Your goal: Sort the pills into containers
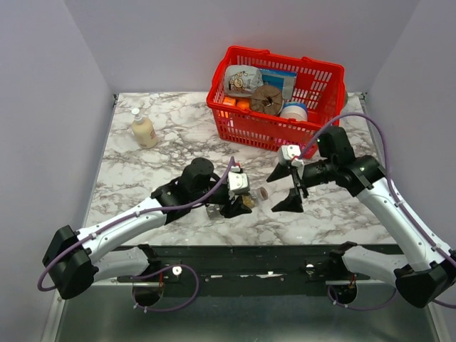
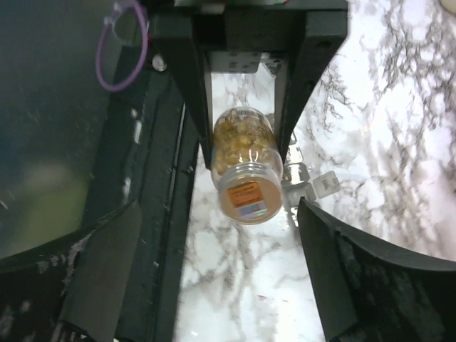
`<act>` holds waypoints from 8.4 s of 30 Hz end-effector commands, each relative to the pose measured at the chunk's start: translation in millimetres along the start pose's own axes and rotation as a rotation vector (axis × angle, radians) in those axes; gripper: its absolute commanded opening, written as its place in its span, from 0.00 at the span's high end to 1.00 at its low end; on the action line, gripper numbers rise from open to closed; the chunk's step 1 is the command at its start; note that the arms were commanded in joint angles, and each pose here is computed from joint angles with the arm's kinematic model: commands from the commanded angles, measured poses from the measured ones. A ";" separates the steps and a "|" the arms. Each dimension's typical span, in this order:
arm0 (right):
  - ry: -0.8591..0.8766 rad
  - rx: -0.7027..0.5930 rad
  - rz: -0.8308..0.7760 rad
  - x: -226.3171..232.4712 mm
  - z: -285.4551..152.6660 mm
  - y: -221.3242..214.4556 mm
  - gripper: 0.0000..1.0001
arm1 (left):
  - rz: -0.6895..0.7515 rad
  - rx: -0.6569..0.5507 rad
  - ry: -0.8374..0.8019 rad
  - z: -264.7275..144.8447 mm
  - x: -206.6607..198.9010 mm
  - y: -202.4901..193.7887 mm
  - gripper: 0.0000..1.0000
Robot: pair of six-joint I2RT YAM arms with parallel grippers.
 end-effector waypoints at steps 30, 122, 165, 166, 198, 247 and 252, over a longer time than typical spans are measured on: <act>-0.057 -0.091 0.627 -29.5 22.0 -5.6 0.85 | 0.029 -0.060 0.228 8.2 7.4 15.8 1.00; 0.216 -0.038 -0.045 -1.8 44.9 -11.4 0.58 | -0.052 0.007 -0.040 -32.6 -4.9 -12.4 1.00; -0.533 0.628 0.420 -79.0 -5.6 -216.2 0.13 | 0.095 0.068 0.318 -65.6 18.3 -36.5 1.00; -0.531 0.604 0.384 -78.6 -8.8 -205.8 0.12 | 0.091 0.019 0.328 -68.1 17.8 -27.7 1.00; -0.549 0.403 0.295 -75.8 -34.9 -163.0 0.05 | 0.247 -1.017 -0.159 -206.7 -83.8 248.0 1.00; -0.602 0.340 0.204 -61.9 -51.7 -144.0 0.04 | 0.147 0.365 0.230 -44.0 56.3 -111.3 1.00; -0.601 0.332 0.198 -60.0 -51.9 -142.7 0.03 | 0.094 0.428 0.225 -39.7 59.0 -119.2 1.00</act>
Point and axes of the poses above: each gripper's point midway between its finger pads, its own z axis out along the fingers, its own x axis along the line the jaws close on, y = z × x, the point moved 5 cm from there along -z, back along the fingers, and after that the axes turned 3 degrees about -z, right-handed, at the moved point
